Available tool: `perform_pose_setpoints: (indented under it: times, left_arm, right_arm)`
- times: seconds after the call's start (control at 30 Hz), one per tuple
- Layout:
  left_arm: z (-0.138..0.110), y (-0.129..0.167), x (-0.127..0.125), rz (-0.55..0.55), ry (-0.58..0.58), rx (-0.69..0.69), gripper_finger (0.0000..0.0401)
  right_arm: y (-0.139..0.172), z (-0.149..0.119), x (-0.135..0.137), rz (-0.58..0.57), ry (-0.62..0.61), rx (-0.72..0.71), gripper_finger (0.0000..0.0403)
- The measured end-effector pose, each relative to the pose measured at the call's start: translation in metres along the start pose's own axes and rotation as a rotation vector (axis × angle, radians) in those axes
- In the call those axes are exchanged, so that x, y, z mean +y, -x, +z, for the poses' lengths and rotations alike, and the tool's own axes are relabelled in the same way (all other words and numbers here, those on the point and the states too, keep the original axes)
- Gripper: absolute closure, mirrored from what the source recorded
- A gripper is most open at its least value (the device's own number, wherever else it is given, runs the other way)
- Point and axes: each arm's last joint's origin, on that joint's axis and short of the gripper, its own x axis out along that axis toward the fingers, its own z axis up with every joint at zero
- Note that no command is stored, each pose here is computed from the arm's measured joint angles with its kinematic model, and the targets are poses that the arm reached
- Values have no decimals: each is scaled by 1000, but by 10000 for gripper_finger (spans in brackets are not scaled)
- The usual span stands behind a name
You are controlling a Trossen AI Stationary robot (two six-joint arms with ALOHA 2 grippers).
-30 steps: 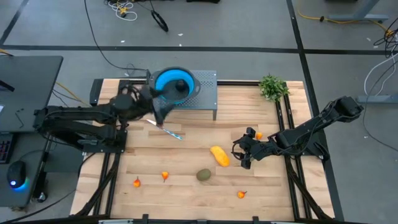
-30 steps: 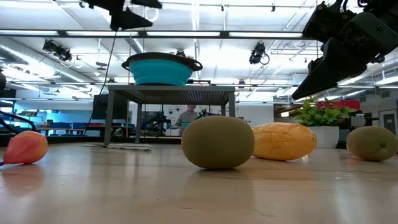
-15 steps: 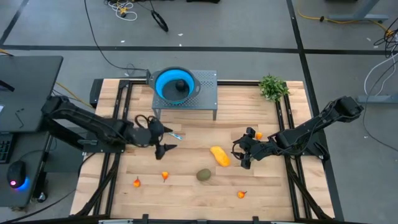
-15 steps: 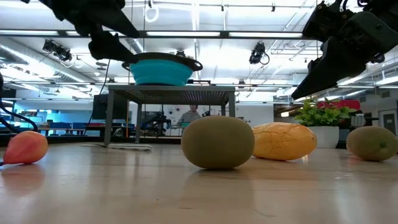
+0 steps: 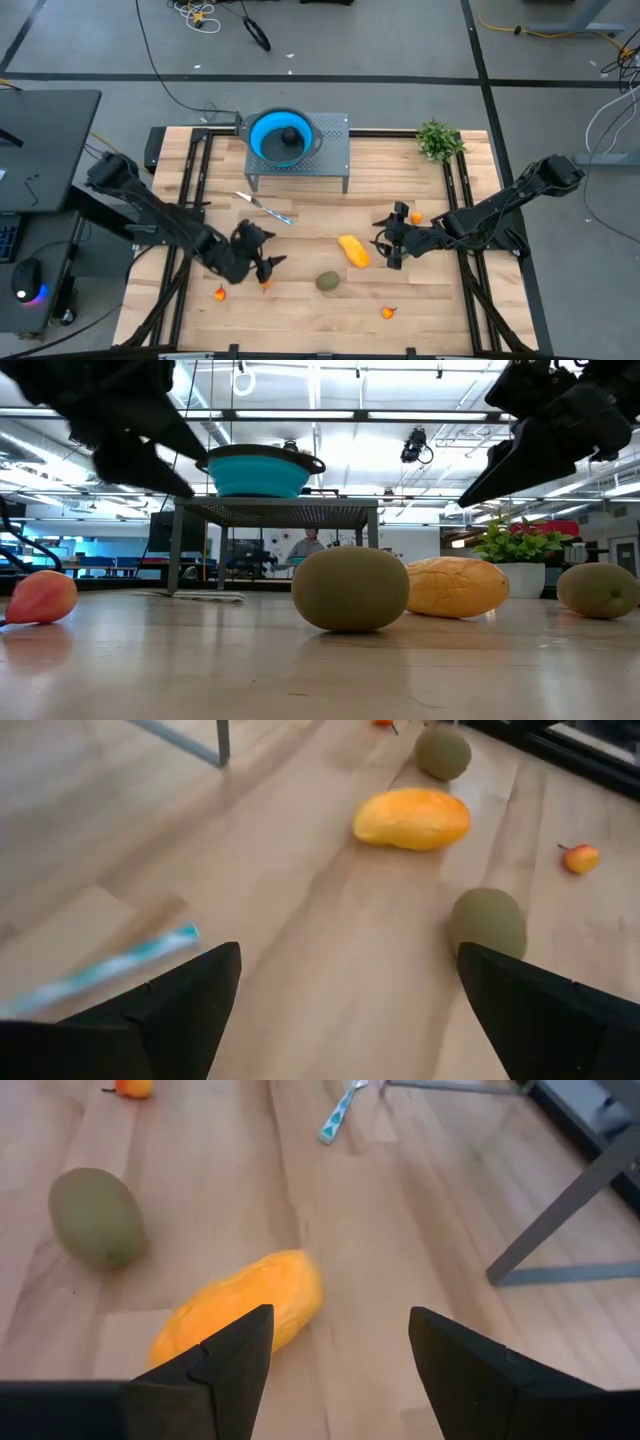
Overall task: Pick & Place Fruit
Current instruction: Put the pear into the blue strainer bowl
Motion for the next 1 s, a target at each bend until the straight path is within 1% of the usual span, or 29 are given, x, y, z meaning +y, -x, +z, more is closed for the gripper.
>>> perform_pose_setpoints:
  times: [0.2, 0.4, 0.47, 0.57, 0.67, 0.77, 0.87, 1.0]
  left_arm:
    - [-36, 1, -15, 0, 125, -20, 24]
    - [-70, -2, -26, 2, 253, 29, 43]
    - [-77, -4, -33, 1, 271, 46, 48]
    - [-79, -6, -43, -5, 277, 66, 51]
    - [-73, -5, -53, -5, 276, 67, 51]
    - [-67, -3, -58, 22, 257, 76, 51]
    - [-67, -1, -58, 64, 258, 118, 51]
    - [-72, 1, -50, 134, 265, 201, 51]
  right_arm:
    - [0, 1, 1, 10, 22, -8, 158]
    - [1, 0, 6, 158, -6, 30, 158]
    - [1, -4, 8, 195, -15, 41, 158]
    - [1, -16, 11, 227, -14, 61, 158]
    - [2, -29, 13, 240, -33, 80, 158]
    - [3, -41, 16, 256, -51, 99, 158]
    - [5, -50, 19, 279, -56, 104, 158]
    - [9, -55, 24, 307, -53, 107, 158]
